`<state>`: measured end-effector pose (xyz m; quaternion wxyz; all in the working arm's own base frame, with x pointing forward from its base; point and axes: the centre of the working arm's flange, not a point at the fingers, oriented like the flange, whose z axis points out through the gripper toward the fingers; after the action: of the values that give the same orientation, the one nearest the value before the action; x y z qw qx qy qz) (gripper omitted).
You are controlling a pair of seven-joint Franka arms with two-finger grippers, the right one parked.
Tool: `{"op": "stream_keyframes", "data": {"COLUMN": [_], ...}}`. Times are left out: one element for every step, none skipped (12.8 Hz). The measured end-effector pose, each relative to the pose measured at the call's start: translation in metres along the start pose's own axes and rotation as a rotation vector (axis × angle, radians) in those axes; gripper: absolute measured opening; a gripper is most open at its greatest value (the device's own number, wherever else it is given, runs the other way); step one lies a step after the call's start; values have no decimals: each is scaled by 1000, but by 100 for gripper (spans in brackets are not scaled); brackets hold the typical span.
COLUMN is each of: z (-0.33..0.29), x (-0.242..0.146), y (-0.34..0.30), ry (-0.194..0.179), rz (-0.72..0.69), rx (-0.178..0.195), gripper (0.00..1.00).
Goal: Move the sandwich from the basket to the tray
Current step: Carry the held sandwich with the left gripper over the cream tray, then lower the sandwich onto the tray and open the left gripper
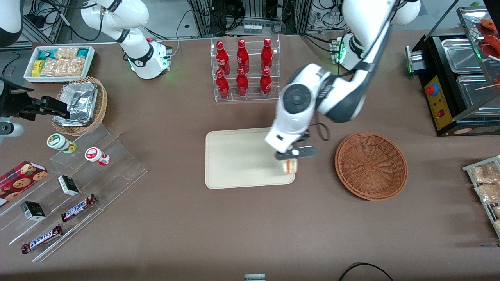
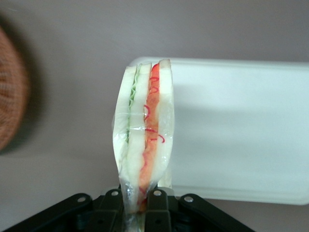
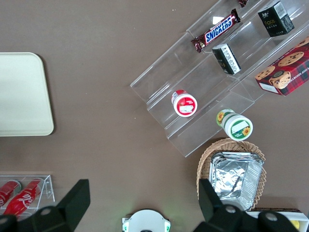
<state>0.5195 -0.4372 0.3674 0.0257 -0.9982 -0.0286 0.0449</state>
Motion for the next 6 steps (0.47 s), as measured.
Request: {"op": "stream_keyframes", "data": {"z": [14,28,41,51,59,65], "x": [-12,-22,-30,-35,-37,-38], "y": [23,41,55,66,75,81], "ry": [1,-4,-8,-5,3,14], "rz": [35,63,84,100,110,117], "rx": [2,8,13,11,1,-11], "gripper": [15,15,15,15,15,15]}}
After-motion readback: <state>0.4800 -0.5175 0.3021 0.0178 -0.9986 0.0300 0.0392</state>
